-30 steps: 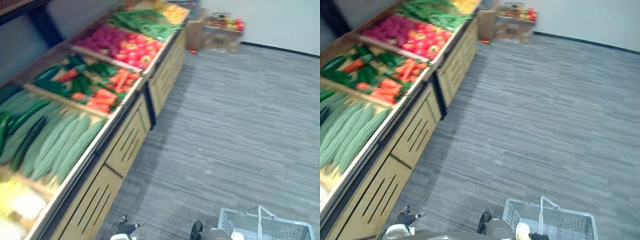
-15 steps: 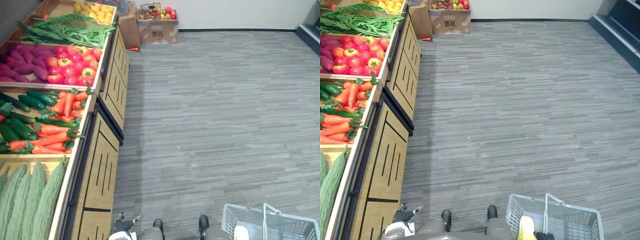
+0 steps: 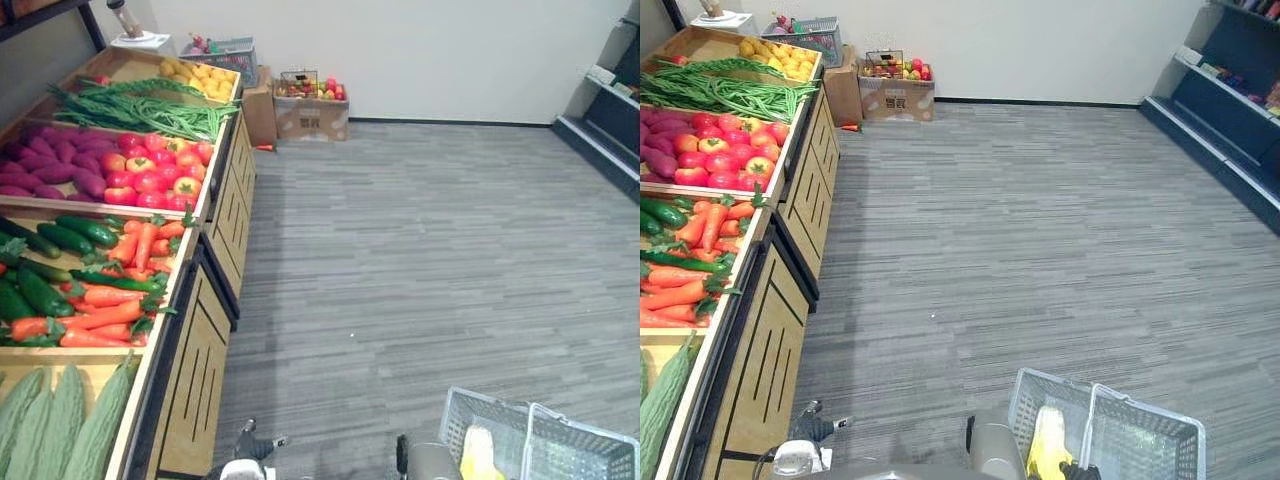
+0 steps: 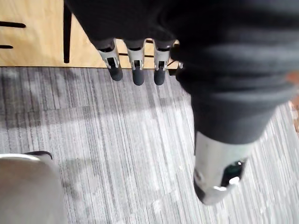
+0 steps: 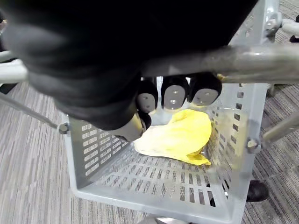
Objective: Pick vegetable in the basket
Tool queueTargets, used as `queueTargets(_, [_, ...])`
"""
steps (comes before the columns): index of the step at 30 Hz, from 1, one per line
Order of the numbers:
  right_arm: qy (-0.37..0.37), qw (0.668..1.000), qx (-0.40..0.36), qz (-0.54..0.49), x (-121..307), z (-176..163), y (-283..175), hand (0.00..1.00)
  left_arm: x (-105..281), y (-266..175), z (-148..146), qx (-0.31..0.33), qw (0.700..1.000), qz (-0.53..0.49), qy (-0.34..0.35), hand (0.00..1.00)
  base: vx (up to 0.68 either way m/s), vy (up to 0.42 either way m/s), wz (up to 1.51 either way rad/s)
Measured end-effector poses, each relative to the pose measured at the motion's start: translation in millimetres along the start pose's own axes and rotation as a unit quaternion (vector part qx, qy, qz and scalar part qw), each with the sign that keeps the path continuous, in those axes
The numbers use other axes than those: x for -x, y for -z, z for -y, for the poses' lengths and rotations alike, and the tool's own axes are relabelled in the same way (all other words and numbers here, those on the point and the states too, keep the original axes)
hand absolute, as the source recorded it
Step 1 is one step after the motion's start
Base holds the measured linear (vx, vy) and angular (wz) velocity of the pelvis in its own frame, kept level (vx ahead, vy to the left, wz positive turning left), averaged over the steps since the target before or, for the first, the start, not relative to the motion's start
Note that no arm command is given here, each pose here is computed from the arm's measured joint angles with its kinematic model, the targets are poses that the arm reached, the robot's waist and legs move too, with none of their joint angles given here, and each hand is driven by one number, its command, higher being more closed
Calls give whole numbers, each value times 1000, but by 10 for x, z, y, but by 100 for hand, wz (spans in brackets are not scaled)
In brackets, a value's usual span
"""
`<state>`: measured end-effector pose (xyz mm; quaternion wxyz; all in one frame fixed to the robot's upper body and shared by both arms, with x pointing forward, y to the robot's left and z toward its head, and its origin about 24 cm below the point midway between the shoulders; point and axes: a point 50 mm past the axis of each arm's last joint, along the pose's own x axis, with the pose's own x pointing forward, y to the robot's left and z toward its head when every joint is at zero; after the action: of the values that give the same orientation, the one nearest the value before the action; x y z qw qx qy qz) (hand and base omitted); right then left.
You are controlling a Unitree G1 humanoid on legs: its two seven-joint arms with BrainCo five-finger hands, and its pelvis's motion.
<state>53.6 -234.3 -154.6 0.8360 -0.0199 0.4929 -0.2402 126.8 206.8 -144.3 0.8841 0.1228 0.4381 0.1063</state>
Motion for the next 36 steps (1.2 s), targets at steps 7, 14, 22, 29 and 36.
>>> queueTargets(7, [13,998,-26,-48,57,35,207,100,-68,-605,96,46,994,100,-3,0,415,-287,35])
queueTargets(14, [14,999,-22,-41,1,45,104,100,-26,-467,219,67,995,73,9,0,539,-376,33])
queueTargets(22, [8,1000,-10,6,-111,22,-236,100,54,58,32,159,986,-20,-44,0,308,-47,12])
queueTargets(29, [5,998,-53,-18,-55,-79,-88,100,59,126,0,183,981,-39,-58,0,280,203,88])
queueTargets(36, [-40,998,-53,-1,-81,-361,-264,100,77,278,-111,153,984,-62,-61,0,304,236,31])
